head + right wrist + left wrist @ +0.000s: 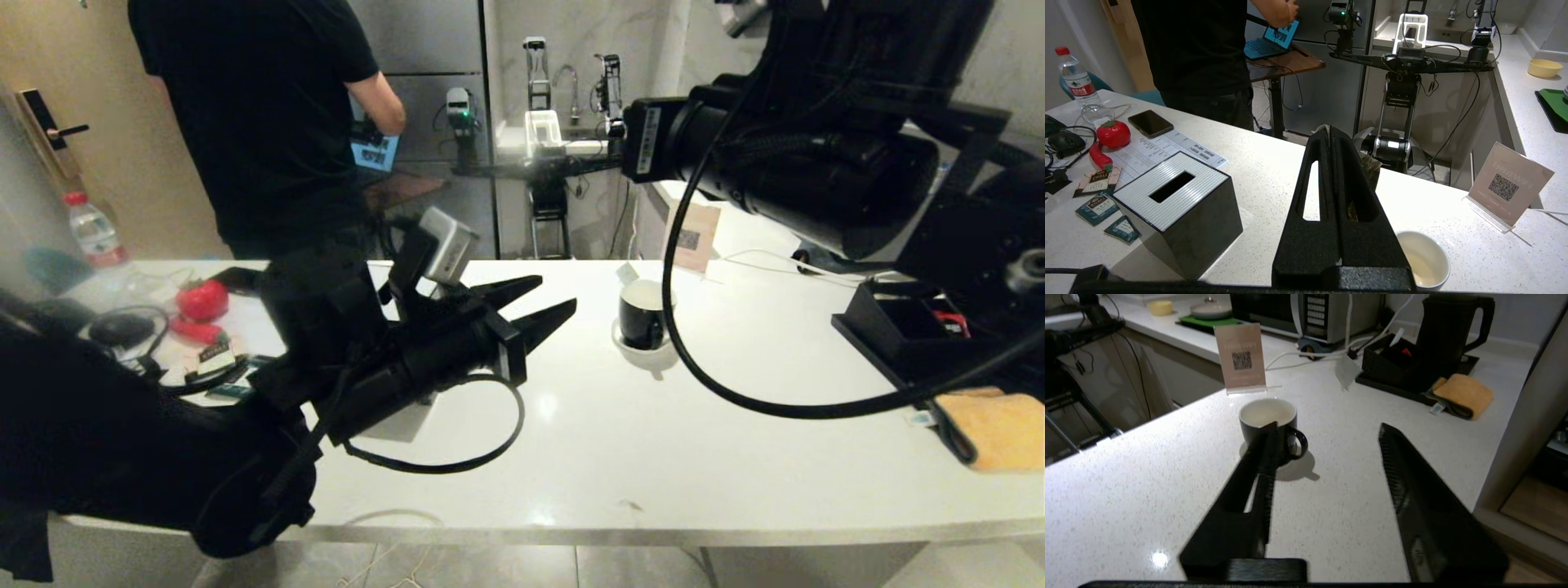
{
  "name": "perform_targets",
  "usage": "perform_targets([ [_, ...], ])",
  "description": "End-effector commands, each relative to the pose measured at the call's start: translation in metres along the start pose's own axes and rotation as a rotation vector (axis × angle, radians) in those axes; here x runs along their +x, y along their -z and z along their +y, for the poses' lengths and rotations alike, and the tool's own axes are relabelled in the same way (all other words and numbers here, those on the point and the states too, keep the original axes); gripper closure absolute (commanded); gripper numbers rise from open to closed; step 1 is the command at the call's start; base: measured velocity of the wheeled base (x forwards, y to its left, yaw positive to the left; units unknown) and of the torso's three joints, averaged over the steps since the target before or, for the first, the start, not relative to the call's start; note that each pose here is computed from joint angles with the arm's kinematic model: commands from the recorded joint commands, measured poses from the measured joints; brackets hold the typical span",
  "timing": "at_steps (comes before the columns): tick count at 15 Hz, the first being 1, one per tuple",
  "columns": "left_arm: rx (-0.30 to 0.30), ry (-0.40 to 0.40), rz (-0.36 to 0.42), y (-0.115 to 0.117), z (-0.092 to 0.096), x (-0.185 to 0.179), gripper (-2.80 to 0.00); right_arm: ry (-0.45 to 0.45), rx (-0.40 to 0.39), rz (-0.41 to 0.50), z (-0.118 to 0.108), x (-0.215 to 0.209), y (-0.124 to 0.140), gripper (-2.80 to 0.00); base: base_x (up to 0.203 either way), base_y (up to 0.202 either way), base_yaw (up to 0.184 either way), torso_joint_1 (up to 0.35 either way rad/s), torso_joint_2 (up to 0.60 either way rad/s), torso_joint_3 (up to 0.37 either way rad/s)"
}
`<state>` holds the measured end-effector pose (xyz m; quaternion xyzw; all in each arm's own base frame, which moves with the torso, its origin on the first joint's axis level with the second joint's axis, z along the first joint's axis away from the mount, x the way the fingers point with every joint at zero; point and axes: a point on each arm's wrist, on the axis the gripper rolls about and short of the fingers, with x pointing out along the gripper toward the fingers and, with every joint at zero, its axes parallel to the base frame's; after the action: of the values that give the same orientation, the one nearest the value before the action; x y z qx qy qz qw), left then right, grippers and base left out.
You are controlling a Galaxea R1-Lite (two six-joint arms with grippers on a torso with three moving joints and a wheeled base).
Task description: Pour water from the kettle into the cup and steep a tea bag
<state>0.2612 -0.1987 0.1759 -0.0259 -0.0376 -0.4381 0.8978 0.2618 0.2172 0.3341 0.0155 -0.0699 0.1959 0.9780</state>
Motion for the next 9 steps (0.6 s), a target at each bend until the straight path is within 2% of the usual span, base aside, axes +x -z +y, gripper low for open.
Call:
perform_targets([
  [1,0.001,0.009,-0.009,0.0087,-0.0001,0.0099,-2.8,-0.002,0.001,-0.002,0.0001,-0.0016,-0.0008,0.0,0.0,0.0,0.0,0.0,0.0,0.0],
  [9,0.002,0.037,-0.01,0.0129,-0.0076,0.0183,-2.8,-0.018,0.004,-0.007,0.0051,-0.0045,-0.0027,0.0,0.0,0.0,0.0,0.0,0.0,0.0],
])
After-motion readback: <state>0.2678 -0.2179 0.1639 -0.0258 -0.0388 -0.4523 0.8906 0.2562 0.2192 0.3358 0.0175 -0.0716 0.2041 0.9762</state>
